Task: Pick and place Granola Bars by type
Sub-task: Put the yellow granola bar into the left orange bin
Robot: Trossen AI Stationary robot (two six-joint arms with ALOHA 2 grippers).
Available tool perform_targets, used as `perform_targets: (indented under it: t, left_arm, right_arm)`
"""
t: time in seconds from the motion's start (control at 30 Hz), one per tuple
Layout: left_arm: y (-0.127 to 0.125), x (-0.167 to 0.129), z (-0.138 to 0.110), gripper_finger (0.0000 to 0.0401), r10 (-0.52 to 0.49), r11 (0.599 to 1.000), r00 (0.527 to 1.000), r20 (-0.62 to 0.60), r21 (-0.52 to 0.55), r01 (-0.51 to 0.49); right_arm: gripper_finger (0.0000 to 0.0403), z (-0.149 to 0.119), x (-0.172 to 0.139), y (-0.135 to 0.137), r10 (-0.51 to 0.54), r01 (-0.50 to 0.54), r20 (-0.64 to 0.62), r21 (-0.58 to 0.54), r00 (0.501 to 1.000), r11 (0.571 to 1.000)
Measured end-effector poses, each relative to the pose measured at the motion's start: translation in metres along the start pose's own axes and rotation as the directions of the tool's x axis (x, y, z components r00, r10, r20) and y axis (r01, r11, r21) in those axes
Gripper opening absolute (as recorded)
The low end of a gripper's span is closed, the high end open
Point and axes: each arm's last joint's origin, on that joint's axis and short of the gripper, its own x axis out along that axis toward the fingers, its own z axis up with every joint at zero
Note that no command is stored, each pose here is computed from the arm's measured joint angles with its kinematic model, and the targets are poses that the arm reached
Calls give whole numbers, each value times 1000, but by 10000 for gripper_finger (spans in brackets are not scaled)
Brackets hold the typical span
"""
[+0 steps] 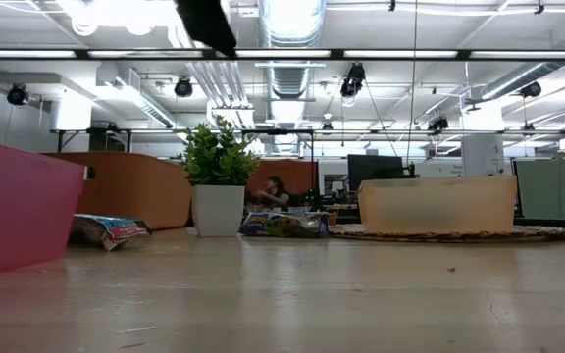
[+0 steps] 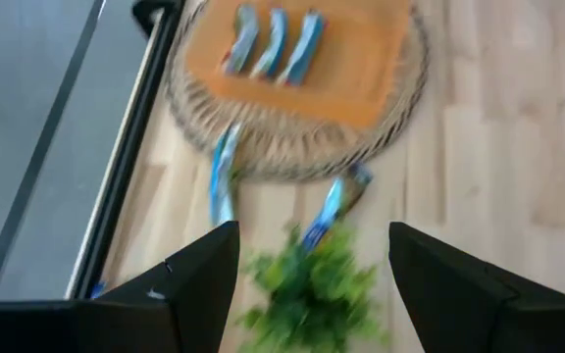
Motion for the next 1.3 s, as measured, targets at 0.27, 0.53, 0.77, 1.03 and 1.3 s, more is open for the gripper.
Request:
perform_targets:
  t: [0.27,0.53,0.77,1.03,1.3]
  left_arm:
    - [-25,0,7,242,-61,997,996,57,42,59]
    - [-32,0,8,242,-78,996,995,59,38,76]
    - [-32,0,8,242,-100,995,993,61,36,98]
    - [-33,0,8,242,-146,989,987,62,12,146]
    - [-35,0,9,242,-196,979,978,65,-42,199]
  right_arm:
    - [185,-38,-22,3,53,-51,-112,21,992,998]
    - [185,-72,-11,28,425,-434,-359,60,831,899]
    - [185,-91,10,47,501,-556,-483,35,718,830]
    - [185,-105,58,75,671,-689,-528,205,520,695]
    - [185,-131,96,111,632,-798,-696,142,341,586]
